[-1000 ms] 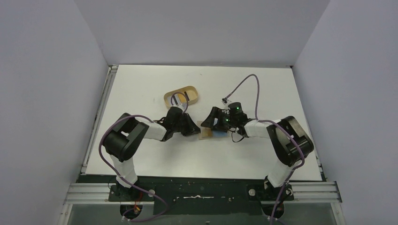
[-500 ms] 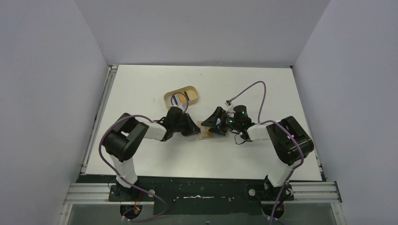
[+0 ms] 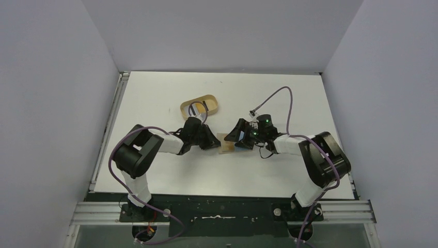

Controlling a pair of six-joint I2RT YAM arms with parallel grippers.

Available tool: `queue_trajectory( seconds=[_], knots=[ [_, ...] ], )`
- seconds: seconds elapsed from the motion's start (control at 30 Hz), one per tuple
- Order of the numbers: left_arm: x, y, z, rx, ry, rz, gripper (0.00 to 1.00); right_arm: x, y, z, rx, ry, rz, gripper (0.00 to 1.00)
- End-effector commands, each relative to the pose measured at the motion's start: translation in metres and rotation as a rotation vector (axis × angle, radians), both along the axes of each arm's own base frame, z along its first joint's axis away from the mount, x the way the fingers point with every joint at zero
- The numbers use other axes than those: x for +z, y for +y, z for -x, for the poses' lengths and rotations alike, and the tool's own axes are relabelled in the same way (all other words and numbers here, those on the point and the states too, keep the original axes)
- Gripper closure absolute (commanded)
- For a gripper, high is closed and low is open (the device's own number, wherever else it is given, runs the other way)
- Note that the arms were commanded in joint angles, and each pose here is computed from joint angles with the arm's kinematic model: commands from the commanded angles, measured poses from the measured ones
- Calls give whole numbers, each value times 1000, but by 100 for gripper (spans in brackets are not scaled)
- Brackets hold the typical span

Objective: Take the credit cards out of the card holder

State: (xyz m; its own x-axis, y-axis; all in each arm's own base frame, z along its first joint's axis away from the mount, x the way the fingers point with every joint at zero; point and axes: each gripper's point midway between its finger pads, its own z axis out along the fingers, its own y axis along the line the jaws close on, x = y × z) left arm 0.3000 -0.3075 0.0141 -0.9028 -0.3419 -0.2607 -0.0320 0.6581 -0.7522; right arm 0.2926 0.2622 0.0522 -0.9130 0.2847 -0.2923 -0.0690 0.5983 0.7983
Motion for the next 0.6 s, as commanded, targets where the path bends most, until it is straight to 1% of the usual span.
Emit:
queue_trajectory(
  seconds=[0.0, 0.17, 0.23, 0.27, 0.3, 0.37, 0.47, 0.57],
  knots=[
    [-37, 27, 26, -19, 99, -174, 97, 1, -13, -14, -14, -66, 104, 21],
    [-36, 28, 27, -24, 103, -178, 92, -9, -18, -14, -21, -59, 140, 21],
    [-38, 30, 29, -25, 111, -178, 92, -12, -20, -14, -25, -55, 157, 21],
    [-38, 30, 29, -24, 109, -171, 94, -14, -22, -14, -26, -53, 170, 21],
    [-39, 30, 29, -20, 112, -158, 100, -15, -23, -14, -25, -52, 179, 21],
    [-40, 28, 28, -11, 111, -105, 100, -16, -23, -12, -22, -51, 193, 21],
    [-41, 22, 25, 4, 115, 11, 100, -16, -21, -10, -12, -53, 207, 21],
    [-46, 18, 25, 8, 131, 58, 100, -15, -16, -7, 1, -58, 224, 21]
  ],
)
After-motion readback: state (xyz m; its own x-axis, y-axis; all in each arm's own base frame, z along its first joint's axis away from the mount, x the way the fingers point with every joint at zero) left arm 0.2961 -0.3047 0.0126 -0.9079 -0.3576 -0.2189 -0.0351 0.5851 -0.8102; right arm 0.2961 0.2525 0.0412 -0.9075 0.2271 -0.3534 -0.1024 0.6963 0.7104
